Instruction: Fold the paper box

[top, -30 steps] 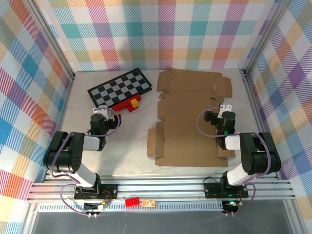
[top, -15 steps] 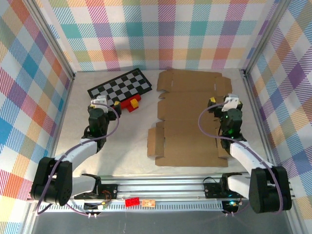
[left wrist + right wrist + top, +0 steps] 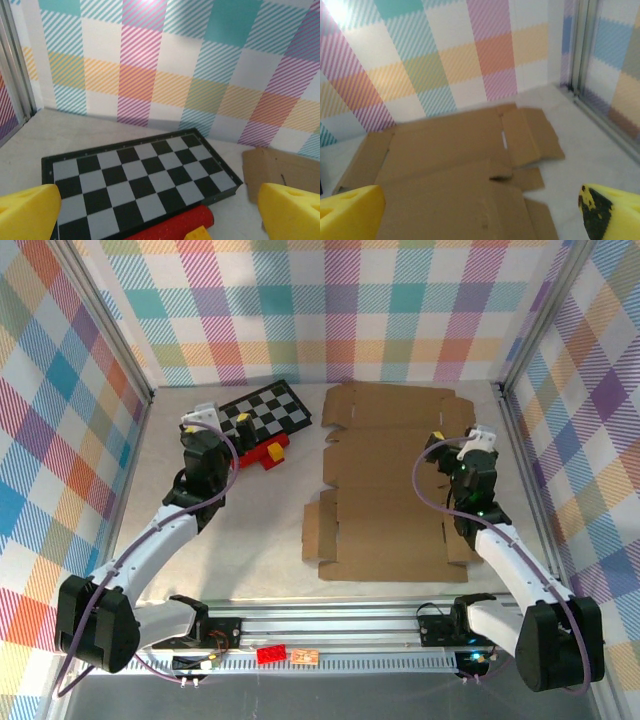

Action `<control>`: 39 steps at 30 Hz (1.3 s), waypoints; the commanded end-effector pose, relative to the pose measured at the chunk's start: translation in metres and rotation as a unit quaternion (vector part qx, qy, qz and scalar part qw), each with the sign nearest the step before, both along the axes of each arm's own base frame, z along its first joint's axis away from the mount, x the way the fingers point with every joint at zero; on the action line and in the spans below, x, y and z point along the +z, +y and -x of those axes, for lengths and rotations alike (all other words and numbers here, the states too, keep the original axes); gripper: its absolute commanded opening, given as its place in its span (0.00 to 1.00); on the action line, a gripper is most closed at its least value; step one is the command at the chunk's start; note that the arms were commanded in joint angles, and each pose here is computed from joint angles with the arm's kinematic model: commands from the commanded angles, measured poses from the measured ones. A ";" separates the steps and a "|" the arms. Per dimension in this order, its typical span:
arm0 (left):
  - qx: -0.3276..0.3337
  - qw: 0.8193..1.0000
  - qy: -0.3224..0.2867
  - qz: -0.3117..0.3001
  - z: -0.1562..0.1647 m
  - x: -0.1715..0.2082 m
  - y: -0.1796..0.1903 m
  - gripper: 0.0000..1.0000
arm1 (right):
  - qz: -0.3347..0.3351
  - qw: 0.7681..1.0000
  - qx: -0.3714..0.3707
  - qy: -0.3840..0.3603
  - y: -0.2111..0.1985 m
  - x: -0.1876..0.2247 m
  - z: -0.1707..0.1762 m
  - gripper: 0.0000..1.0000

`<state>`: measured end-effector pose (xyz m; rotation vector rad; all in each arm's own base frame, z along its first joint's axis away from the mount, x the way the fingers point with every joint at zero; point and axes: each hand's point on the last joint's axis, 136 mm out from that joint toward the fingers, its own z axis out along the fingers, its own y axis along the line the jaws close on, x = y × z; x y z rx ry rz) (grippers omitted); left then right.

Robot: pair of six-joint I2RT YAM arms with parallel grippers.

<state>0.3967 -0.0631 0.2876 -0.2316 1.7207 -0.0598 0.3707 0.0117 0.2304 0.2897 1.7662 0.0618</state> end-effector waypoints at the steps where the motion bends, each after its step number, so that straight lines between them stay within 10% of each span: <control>1: 0.005 1.000 0.003 0.023 0.012 0.003 0.004 1.00 | -0.060 0.998 -0.011 0.004 0.001 -0.009 0.007 0.99; 17: -0.018 0.999 0.019 0.034 0.022 -0.001 -0.002 1.00 | -0.131 0.989 -0.042 0.059 -0.006 -0.053 0.049 0.99; 26: -0.010 0.994 0.049 0.102 0.025 -0.002 -0.004 1.00 | -0.049 0.998 -0.003 0.045 0.011 -0.019 0.079 0.99; 32: 0.017 0.932 0.290 0.219 0.041 -0.058 -0.009 1.00 | -0.010 0.998 0.061 0.022 0.043 0.030 0.097 0.99; 36: -0.056 0.893 0.253 0.367 0.029 -0.064 -0.035 1.00 | 0.010 0.995 0.095 -0.013 0.064 0.075 0.103 0.99; 39: -0.036 0.882 0.307 0.356 0.040 -0.073 -0.043 1.00 | -0.019 0.993 0.119 0.000 0.080 0.109 0.101 0.99</control>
